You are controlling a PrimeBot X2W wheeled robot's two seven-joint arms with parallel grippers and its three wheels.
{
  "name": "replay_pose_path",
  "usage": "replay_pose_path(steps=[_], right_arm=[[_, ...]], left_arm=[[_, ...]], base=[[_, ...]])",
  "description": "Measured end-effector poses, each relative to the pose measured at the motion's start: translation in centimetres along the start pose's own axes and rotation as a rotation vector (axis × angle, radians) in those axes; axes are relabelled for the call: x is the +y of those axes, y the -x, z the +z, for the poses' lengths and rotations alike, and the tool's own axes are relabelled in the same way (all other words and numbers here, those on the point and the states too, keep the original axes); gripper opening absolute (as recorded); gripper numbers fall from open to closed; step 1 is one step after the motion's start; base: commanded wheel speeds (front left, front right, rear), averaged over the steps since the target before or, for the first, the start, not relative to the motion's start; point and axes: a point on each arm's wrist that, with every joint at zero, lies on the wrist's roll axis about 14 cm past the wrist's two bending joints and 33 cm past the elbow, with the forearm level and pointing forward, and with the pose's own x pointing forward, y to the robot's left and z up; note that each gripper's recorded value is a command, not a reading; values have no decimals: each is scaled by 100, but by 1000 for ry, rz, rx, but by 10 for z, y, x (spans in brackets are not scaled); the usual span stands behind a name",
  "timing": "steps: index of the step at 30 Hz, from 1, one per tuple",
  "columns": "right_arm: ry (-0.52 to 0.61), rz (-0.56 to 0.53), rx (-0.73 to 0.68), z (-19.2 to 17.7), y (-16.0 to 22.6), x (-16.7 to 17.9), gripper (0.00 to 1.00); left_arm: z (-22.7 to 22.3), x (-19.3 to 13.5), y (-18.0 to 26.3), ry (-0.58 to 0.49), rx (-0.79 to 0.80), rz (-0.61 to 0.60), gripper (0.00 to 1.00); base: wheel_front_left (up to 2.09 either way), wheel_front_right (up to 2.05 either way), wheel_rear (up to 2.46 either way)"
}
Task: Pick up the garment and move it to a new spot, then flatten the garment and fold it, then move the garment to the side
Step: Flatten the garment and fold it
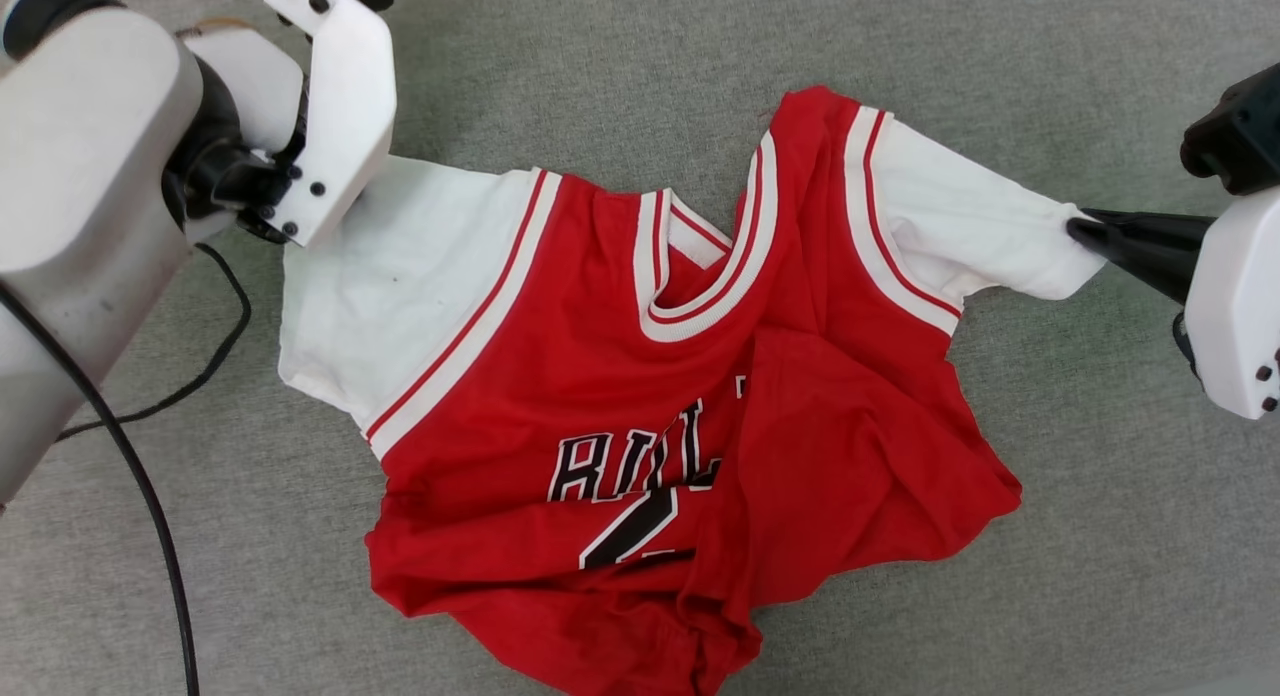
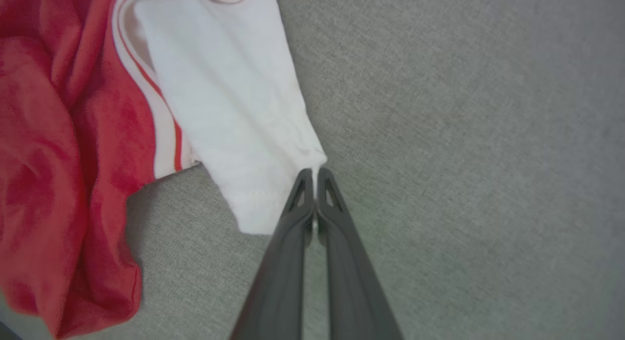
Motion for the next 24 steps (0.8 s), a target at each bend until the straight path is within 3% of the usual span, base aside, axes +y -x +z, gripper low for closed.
replay_pose_path(steps=[4, 5, 6, 14, 19, 24], right_arm=[[-5, 5, 15, -6, -7, 0, 0], [-5, 5, 16, -6, -7, 0, 0], [-4, 4, 16, -6, -7, 0, 0], [23, -28, -74, 19, 7, -3, 0], [56, -87, -175, 48, 32, -13, 0], [112, -142, -287, 86, 67, -18, 0]], left_arm=[[-2, -3, -13, -27, 54, -11, 100], [-3, -5, -14, -33, 64, -18, 73], [-4, -6, -15, -36, 67, -22, 0], [-4, -15, 3, -49, -4, -20, 0], [23, -10, 46, -43, -213, 26, 0], [54, -3, 118, -78, -446, 108, 0]], base=[[0, 0, 0], [0, 0, 0], [0, 0, 0], [0, 0, 0], [0, 0, 0], [0, 0, 0]])
